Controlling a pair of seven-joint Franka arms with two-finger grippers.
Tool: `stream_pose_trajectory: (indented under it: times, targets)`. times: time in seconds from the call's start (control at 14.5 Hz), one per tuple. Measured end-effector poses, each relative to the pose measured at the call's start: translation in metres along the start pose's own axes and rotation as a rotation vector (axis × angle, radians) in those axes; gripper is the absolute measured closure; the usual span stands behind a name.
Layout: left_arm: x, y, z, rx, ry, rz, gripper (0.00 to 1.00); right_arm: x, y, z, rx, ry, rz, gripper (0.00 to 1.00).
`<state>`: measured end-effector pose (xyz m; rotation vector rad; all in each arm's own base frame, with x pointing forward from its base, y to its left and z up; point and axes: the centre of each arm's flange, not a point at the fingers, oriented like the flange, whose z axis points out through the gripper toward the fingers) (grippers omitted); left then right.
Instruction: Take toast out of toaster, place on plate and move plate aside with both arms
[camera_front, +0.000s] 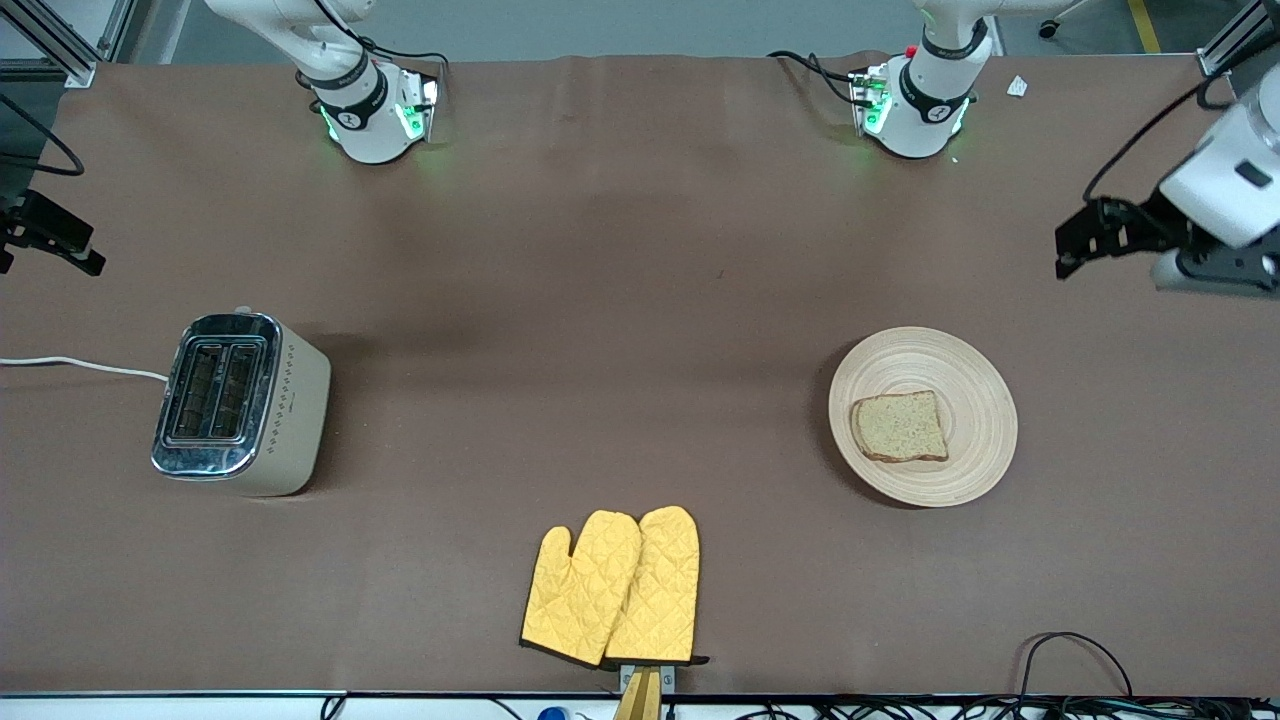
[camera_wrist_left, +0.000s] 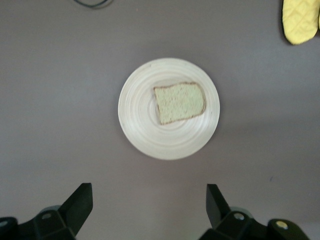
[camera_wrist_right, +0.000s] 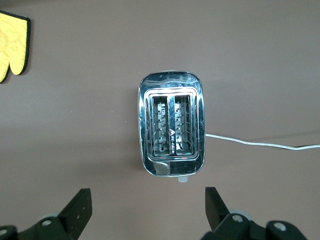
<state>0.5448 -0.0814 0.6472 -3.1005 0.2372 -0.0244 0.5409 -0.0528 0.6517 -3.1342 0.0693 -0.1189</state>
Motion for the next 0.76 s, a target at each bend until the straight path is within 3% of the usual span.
stream_pose_trajectory:
  times: [0.35,0.76]
  targets:
    - [-0.051,0.006,-0.006,0.024,-0.008,-0.036,0.00,-0.001,-0.002,-0.002,0.000,0.004,-0.019,0.00]
    - [-0.048,0.005,-0.003,0.022,-0.013,-0.048,0.00,-0.001,-0.004,-0.005,0.000,0.009,-0.025,0.00]
